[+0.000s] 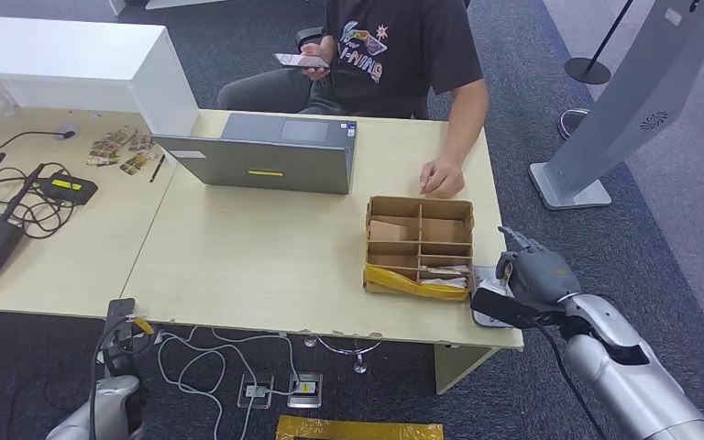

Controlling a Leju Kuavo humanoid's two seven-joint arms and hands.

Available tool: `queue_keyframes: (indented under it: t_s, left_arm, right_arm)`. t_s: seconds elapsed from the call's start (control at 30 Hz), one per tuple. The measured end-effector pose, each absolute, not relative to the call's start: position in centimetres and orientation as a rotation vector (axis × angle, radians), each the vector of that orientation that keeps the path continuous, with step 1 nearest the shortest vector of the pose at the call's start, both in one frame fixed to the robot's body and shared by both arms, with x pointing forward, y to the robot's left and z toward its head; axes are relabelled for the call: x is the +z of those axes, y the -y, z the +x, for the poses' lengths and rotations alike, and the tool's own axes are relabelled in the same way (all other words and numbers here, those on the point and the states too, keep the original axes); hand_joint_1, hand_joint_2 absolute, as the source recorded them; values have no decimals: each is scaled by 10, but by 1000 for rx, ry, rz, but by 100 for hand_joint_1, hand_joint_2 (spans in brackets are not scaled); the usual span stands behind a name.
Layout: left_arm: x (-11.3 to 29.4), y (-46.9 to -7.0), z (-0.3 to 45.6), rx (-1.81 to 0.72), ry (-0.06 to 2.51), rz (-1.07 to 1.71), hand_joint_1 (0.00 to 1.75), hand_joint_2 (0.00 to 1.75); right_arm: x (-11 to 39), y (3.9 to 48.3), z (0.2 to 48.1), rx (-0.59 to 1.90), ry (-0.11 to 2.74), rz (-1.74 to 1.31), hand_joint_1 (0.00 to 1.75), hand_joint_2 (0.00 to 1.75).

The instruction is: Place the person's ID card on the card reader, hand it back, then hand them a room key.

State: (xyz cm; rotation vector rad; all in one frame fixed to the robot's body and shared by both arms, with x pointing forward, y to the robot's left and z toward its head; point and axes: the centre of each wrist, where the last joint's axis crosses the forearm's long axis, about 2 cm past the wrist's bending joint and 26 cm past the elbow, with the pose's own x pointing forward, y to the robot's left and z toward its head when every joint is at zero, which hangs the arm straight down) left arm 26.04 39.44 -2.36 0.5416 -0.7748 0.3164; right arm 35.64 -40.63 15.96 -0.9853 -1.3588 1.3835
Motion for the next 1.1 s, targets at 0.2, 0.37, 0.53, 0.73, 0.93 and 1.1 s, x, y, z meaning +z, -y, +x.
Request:
queue_keyframes:
  t_s: [0.2, 0.37, 0.53, 0.73, 0.93, 1.1]
  left_arm:
    - [-24, -391, 261, 301, 780, 552, 0, 0]
    - [-24, -388, 261, 299, 780, 550, 0, 0]
    - [-24, -385, 262, 287, 785, 550, 0, 0]
    - [-23, -376, 267, 259, 799, 557, 0, 0]
    - [-20, -365, 274, 235, 815, 549, 0, 0]
    - [-19, -361, 277, 222, 811, 533, 0, 0]
  right_arm:
    - [204, 416, 386, 1276, 1490, -1149, 175, 175]
    - [219, 421, 396, 1228, 1521, -1194, 175, 175]
    - [236, 425, 407, 1162, 1597, -1264, 175, 175]
    - [284, 429, 436, 1068, 1708, -1372, 175, 175]
    - [321, 416, 462, 1040, 1760, -1391, 175, 175]
    - [322, 400, 476, 1069, 1728, -1356, 175, 175]
